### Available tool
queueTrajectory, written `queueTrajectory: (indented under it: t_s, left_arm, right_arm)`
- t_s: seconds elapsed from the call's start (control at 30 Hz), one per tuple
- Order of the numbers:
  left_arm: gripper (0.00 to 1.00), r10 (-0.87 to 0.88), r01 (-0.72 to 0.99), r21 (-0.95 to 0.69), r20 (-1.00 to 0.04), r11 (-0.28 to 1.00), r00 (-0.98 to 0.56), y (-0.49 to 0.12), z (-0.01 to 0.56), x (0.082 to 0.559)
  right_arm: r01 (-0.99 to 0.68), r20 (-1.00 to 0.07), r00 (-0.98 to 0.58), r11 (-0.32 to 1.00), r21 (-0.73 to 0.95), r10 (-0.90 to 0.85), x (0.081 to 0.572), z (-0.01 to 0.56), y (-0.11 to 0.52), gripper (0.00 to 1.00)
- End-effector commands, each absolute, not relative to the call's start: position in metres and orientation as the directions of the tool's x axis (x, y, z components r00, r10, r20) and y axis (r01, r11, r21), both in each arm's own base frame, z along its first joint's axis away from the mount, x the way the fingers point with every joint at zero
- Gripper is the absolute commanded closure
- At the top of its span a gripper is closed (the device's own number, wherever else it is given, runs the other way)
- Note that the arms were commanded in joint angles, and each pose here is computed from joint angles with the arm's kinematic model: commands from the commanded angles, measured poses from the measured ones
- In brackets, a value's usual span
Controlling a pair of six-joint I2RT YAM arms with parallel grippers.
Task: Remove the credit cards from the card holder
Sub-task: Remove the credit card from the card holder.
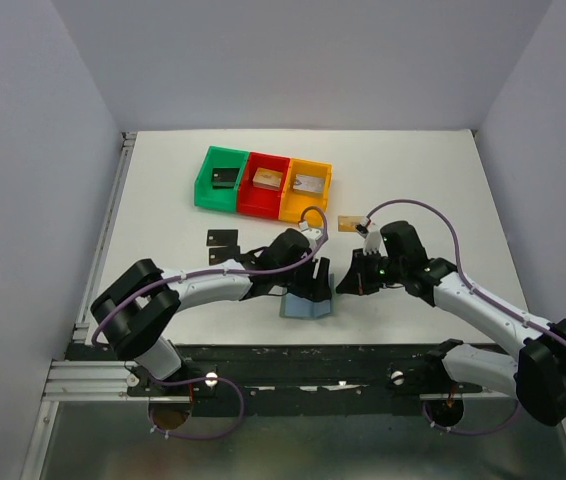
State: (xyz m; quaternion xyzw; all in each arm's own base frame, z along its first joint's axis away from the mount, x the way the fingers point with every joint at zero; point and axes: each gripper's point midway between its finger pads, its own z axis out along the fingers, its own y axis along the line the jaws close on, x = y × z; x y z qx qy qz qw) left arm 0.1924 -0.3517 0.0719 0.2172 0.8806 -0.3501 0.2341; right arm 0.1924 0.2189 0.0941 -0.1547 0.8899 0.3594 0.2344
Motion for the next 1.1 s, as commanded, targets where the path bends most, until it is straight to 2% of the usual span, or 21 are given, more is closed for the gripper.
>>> queueTrajectory:
  t_s: [0.0,0.53,1.07]
  left_arm:
    - [0.29,0.229,0.56,-0.493,-0.58,0.666,-0.782,-0.356,0.072,0.198]
    - [0.25,0.228,0.557,-0.48,-0.583,0.678,-0.78,-0.352,0.074,0.196]
    - [0.28,0.176,0.497,-0.424,-0.601,0.757,-0.78,-0.326,0.07,0.2]
  right_arm:
    - [-0.482,-0.566,-0.818,0.66,0.576,-0.103,0.199,0.111,0.226,1.0]
    - [-0.498,-0.573,-0.814,0.628,0.598,-0.1,0.197,0.117,0.231,1.0]
    - [-0.495,-0.573,-0.812,0.645,0.583,-0.106,0.197,0.114,0.228,1.0]
